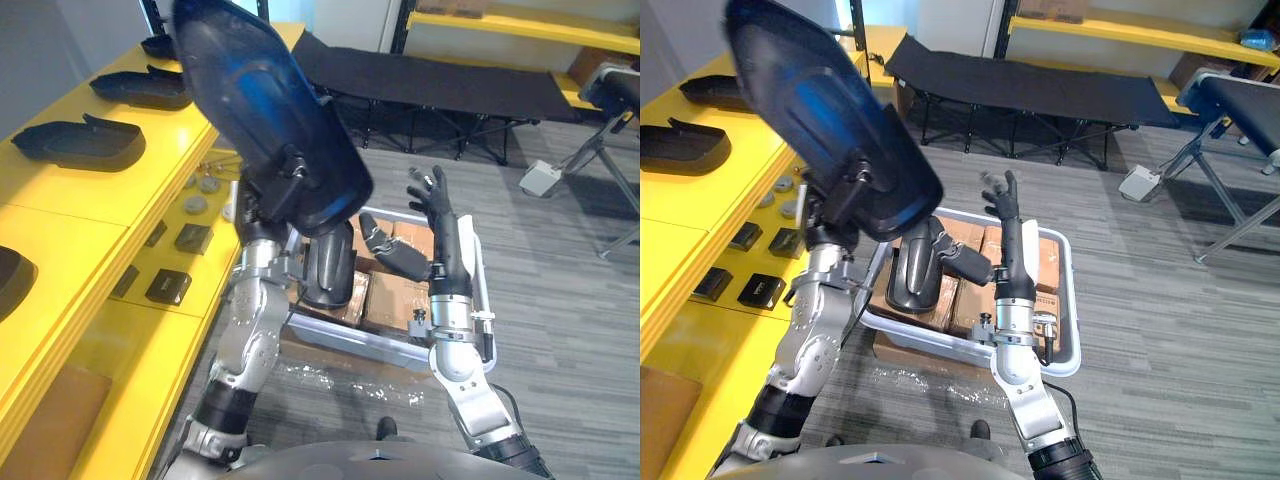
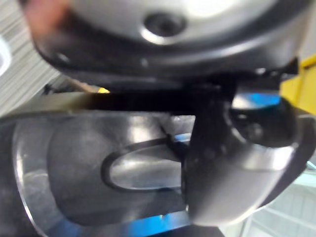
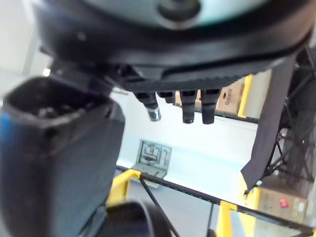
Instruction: Walk over and take three plastic housings, then place them on the shelf
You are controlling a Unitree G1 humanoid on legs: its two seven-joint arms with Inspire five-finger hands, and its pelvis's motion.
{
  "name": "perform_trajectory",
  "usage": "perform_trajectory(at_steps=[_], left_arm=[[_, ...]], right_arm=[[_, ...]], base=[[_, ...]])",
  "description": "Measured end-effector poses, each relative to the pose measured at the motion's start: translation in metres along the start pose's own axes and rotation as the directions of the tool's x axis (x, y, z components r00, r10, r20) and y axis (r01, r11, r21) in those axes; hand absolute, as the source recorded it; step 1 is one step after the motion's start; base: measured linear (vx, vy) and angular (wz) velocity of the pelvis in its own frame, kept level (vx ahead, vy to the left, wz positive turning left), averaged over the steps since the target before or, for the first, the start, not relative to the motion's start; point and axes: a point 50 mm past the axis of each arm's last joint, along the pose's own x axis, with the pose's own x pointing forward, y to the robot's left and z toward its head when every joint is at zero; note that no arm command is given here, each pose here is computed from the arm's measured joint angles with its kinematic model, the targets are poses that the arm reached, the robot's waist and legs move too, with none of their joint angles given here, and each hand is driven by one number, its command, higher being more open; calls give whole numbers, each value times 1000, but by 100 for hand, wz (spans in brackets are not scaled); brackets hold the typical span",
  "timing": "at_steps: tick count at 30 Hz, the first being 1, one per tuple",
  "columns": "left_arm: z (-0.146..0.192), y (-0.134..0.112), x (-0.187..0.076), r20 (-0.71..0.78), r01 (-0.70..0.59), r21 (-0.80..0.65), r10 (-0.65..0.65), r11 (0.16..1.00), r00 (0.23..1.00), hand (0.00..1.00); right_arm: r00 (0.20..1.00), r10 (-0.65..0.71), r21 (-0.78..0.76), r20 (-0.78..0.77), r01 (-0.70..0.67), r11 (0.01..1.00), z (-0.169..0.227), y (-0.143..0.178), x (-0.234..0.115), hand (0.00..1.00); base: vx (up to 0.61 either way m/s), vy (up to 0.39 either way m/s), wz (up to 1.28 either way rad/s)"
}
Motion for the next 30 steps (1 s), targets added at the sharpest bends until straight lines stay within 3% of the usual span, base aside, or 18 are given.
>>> perform_trajectory(at_steps=[2, 9, 21, 30], left_arm=[[-2, 19, -11, -1, -74, 88, 74, 993, 997, 0], [-9, 50, -33, -24, -192, 214, 202, 958, 979, 0], [26, 65, -48, 176, -247, 306, 200, 919, 964, 0], [35, 78, -53, 206, -301, 331, 243, 894, 948, 0]], right_arm=[[997, -15, 165, -78, 27, 986, -5, -11, -5, 100], [950, -49, 272, -308, 137, 953, -31, -30, -33, 100], [926, -64, 197, -373, 146, 970, -47, -38, -45, 100], [873, -17, 139, -488, 97, 985, -67, -41, -53, 100]], base=[[-49, -1, -2], [-9, 1, -2], [-6, 2, 1], [-16, 5, 7]])
